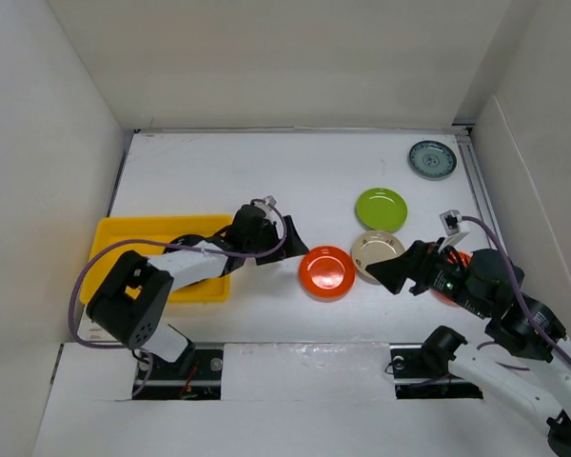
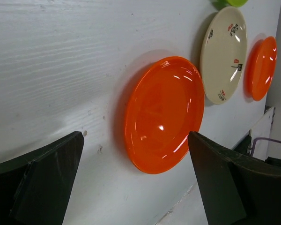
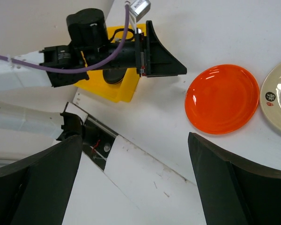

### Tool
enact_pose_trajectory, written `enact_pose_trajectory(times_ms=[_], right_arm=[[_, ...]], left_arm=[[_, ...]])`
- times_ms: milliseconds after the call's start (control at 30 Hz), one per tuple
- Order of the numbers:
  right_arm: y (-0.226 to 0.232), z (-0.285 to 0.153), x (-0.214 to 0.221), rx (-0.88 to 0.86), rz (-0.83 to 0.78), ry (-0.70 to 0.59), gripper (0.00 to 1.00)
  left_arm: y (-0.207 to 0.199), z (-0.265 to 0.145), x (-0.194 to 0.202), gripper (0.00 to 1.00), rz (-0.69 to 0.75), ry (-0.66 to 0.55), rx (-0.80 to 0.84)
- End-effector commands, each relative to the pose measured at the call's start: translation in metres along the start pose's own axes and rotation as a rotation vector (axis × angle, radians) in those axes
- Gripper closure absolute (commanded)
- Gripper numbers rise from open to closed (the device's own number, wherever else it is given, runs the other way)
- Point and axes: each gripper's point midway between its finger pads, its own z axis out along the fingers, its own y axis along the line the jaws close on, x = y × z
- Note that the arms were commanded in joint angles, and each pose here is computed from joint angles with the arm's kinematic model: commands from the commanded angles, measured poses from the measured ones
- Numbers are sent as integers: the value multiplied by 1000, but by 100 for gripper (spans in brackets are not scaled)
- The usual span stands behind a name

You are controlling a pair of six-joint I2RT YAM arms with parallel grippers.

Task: Place the plates into the plastic bin on the countertop

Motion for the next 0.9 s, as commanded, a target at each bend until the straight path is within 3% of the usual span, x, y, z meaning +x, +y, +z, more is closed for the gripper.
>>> enact_pose_trajectory(times_ms=[0, 133, 300, 433, 567, 700, 867], right_arm=[[10, -11, -9, -36, -10, -30, 0], [14, -16, -10, -57, 10, -39, 0], [14, -16, -10, -57, 10, -39, 0], [16, -16, -12, -63, 19, -46, 0], [18, -16, -13, -70, 19, -53, 0], [18, -16, -13, -70, 19, -53, 0], [18, -16, -13, -70, 19, -53, 0]], left_arm=[[-23, 7, 6, 8, 34, 23, 147], [-12, 19, 21, 19, 21, 81, 145], [-1, 30, 32, 44, 7, 123, 131], [9, 34, 38, 51, -3, 135, 102], [11, 39, 45, 70, -5, 163, 97], [14, 43, 46, 100, 2, 174, 86], [16, 33, 41, 100, 3, 146, 26]])
